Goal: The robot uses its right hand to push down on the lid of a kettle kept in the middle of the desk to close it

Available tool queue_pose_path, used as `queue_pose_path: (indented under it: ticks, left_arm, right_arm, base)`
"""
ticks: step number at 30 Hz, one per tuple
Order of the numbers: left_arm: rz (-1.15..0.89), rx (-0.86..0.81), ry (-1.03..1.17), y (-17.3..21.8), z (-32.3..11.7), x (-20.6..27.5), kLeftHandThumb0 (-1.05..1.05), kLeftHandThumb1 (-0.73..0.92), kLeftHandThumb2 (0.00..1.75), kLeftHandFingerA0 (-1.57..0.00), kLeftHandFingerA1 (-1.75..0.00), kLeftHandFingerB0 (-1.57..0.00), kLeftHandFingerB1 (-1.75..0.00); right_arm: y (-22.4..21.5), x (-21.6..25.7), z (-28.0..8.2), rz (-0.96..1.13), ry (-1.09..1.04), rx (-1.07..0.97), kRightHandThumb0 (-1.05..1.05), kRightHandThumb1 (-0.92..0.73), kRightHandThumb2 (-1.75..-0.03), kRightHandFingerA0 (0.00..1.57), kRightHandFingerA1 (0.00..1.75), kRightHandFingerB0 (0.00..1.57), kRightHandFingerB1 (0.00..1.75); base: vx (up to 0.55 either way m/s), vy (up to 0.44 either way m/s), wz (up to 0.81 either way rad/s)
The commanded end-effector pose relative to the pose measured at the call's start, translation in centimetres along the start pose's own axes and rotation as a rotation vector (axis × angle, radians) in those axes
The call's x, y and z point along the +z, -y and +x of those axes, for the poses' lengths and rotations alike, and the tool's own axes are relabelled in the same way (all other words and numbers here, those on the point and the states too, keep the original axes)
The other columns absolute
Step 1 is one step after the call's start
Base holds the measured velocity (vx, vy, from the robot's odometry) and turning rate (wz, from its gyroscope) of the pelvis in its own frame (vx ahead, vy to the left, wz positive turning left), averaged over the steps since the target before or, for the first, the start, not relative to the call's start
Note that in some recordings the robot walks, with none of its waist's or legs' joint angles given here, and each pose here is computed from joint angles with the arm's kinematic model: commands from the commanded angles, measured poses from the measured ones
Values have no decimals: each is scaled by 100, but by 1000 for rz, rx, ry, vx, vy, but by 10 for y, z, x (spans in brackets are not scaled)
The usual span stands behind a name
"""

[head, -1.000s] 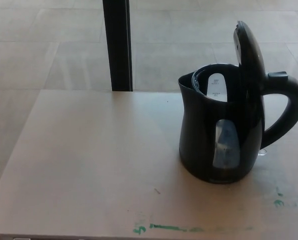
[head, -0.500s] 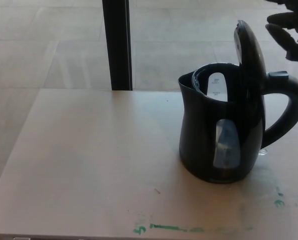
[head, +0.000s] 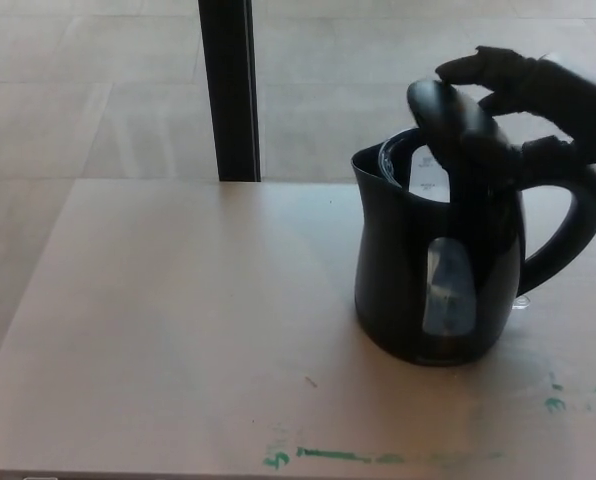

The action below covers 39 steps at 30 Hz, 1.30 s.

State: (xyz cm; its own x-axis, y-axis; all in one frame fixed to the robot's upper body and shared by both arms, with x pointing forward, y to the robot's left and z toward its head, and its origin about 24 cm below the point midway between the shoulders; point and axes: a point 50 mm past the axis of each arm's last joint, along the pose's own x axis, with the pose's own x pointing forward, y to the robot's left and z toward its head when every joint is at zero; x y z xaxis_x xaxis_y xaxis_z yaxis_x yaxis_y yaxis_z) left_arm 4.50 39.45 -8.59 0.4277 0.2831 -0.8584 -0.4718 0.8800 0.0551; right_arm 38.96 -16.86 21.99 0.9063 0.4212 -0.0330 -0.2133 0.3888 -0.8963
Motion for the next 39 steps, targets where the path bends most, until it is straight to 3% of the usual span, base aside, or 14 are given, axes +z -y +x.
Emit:
queue_pose_path:
  ticks: [1,8,10,11,16,17,24,26,27,34,35,37,38,39]
  left_arm:
    - [7,15,19,-7,-3,7,-67,52,90,-47,-61,-29,-48]
    - [3,26,32,-5,-1,11,-73,53,90,-49,-63,-35,-50]
    - [17,28,22,-6,-1,11,-69,65,60,-50,-50,-38,-35]
    - [15,29,26,-6,-1,12,-71,53,90,-49,-62,-33,-49]
    - [-4,23,36,-7,-2,17,-67,64,60,-56,-56,-40,-36]
    - [10,25,35,-8,-2,17,-69,52,90,-49,-64,-33,-49]
    - [15,17,45,-7,-2,23,-67,64,59,-54,-54,-38,-36]
    - [15,32,43,-7,-2,21,-68,50,88,-52,-62,-37,-50]
    - [14,33,42,-7,-2,21,-65,64,60,-57,-52,-43,-37]
    - [-2,23,50,-5,-1,22,-66,51,89,-48,-62,-30,-48]
    - [2,27,46,-6,-1,21,-66,65,60,-55,-54,-37,-35]
    - [43,12,58,-7,-2,23,-69,67,61,-54,-53,-33,-35]
    - [44,16,57,-7,-3,23,-69,67,60,-52,-50,-34,-35]
    - [37,15,56,-8,-3,23,-78,57,90,-49,-60,-30,-47]
  right_arm:
    - [-12,13,10,-127,24,84,-94,-85,-67,16,43,14,33]
    - [-15,31,17,-215,44,147,-90,-84,-67,14,43,12,32]
    - [-17,34,18,-272,32,181,-40,-37,-103,0,51,0,51]
    - [-19,33,18,-283,36,184,-91,-83,-66,16,45,13,32]
    - [-37,30,15,-477,30,296,-86,-81,-65,21,42,15,29]
    - [-42,28,15,-513,30,309,-87,-64,-103,17,52,9,43]
    - [-67,18,10,-569,13,384,-85,-81,-65,20,41,17,30]
    - [-106,3,1,-623,12,471,-85,-65,-103,15,52,8,43]
    - [-112,1,-1,-624,10,483,-85,-81,-65,20,45,17,32]
    - [-155,-13,-15,-597,-6,588,-87,-81,-65,16,50,14,34]
    - [-153,-13,-15,-595,-5,586,-86,-64,-101,11,55,7,44]
    - [-140,-7,-8,-595,-14,556,-83,-83,-65,15,45,12,30]
    - [-132,-5,-5,-575,-24,538,-39,-42,-104,0,51,0,50]
    - [-121,-2,-1,-564,-23,503,-86,-85,-66,16,45,12,29]
  base:
    - [0,0,0]
    - [0,0,0]
    - [0,0,0]
    - [0,0,0]
    - [0,0,0]
    - [0,0,0]
    - [0,0,0]
    - [0,0,0]
    - [0,0,0]
    - [0,0,0]
    - [0,0,0]
    - [0,0,0]
    - [0,0,0]
    - [0,0,0]
